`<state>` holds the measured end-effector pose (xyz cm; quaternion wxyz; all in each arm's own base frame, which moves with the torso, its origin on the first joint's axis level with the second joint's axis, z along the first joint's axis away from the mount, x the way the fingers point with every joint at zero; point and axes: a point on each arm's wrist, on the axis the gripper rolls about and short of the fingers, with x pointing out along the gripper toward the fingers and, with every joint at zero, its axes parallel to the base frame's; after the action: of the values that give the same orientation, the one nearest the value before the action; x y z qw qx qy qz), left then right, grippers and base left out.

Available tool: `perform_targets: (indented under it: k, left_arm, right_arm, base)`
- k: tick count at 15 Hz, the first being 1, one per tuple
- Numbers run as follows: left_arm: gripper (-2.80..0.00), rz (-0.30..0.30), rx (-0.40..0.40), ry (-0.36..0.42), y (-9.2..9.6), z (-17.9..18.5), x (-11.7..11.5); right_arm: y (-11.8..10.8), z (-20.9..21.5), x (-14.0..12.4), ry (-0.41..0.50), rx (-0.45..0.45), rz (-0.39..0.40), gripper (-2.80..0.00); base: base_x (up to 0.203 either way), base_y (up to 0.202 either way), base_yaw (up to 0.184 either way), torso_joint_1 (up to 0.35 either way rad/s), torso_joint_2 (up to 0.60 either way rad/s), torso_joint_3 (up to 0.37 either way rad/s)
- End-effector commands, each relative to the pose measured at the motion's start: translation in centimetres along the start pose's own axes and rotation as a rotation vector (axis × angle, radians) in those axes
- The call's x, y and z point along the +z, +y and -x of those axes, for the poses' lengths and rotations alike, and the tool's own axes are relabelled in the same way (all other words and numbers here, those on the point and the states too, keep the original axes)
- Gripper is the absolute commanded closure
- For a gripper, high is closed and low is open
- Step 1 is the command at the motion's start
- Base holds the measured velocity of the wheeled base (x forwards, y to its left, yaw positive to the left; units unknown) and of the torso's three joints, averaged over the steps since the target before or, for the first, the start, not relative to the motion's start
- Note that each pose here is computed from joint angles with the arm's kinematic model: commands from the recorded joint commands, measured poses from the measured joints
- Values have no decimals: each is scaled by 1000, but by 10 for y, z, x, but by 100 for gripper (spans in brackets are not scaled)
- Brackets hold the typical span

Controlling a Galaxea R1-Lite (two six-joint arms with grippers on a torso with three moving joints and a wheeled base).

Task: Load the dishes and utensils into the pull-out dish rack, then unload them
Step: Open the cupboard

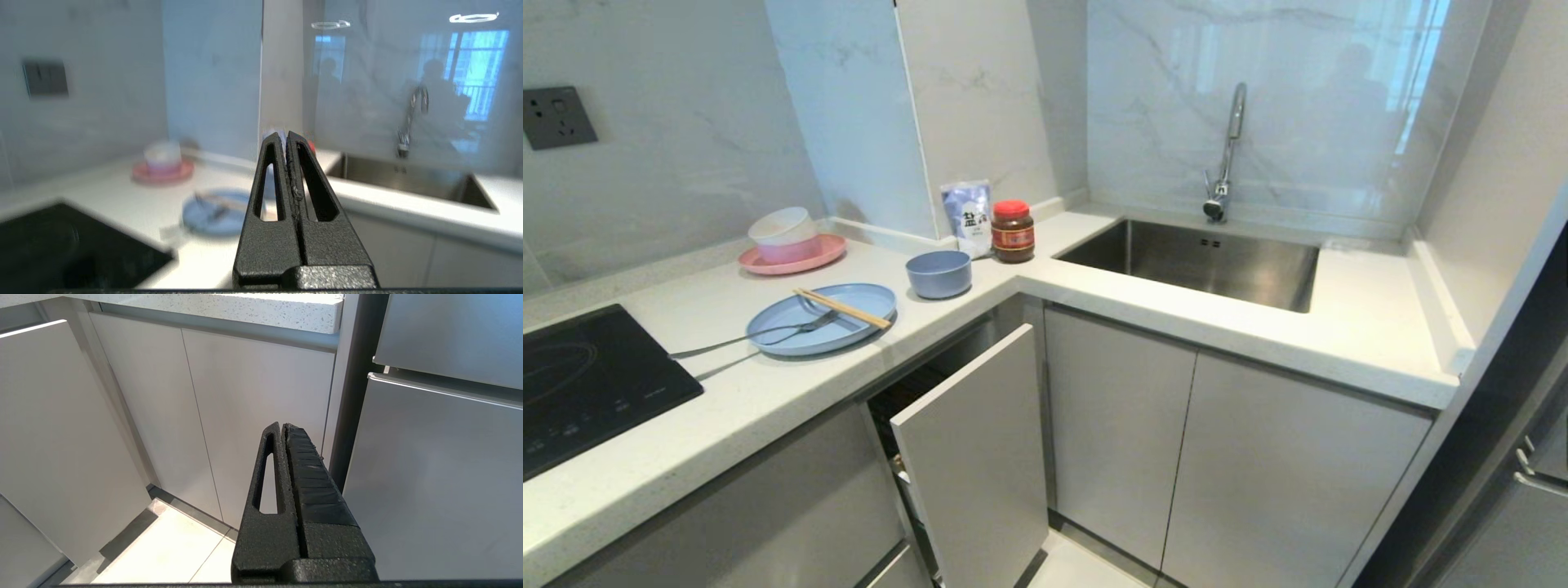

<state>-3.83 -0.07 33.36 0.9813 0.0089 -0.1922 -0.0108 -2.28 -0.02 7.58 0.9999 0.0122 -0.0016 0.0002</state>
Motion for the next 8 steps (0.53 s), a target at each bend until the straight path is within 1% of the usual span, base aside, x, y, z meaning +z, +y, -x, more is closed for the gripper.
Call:
perform_targets:
  k: [1, 2, 4, 6, 8]
  left_arm:
    - [0, -2, -8, 121, 2, -93, 14]
    - [0, 3, -13, 159, 3, -120, 12]
    - [0, 24, -32, 256, 1, -163, -7]
    - [0, 26, -90, 373, -10, -204, -38]
    - [0, -4, -124, 529, -22, -242, -82]
  right_arm:
    - [0, 0, 0, -2, 1, 0, 0]
    - [0, 0, 0, -3, 1, 0, 0]
    - [0, 0, 0, -3, 0, 0, 0]
    - [0, 0, 0, -2, 0, 0, 0]
    - [0, 0, 0, -2, 1, 0, 0]
  base:
    - [0, 0, 0, 0, 0, 0]
    - [0, 0, 0, 0, 0, 0]
    - [0, 0, 0, 0, 0, 0]
    - [0, 0, 0, 0, 0, 0]
    - [0, 0, 0, 0, 0, 0]
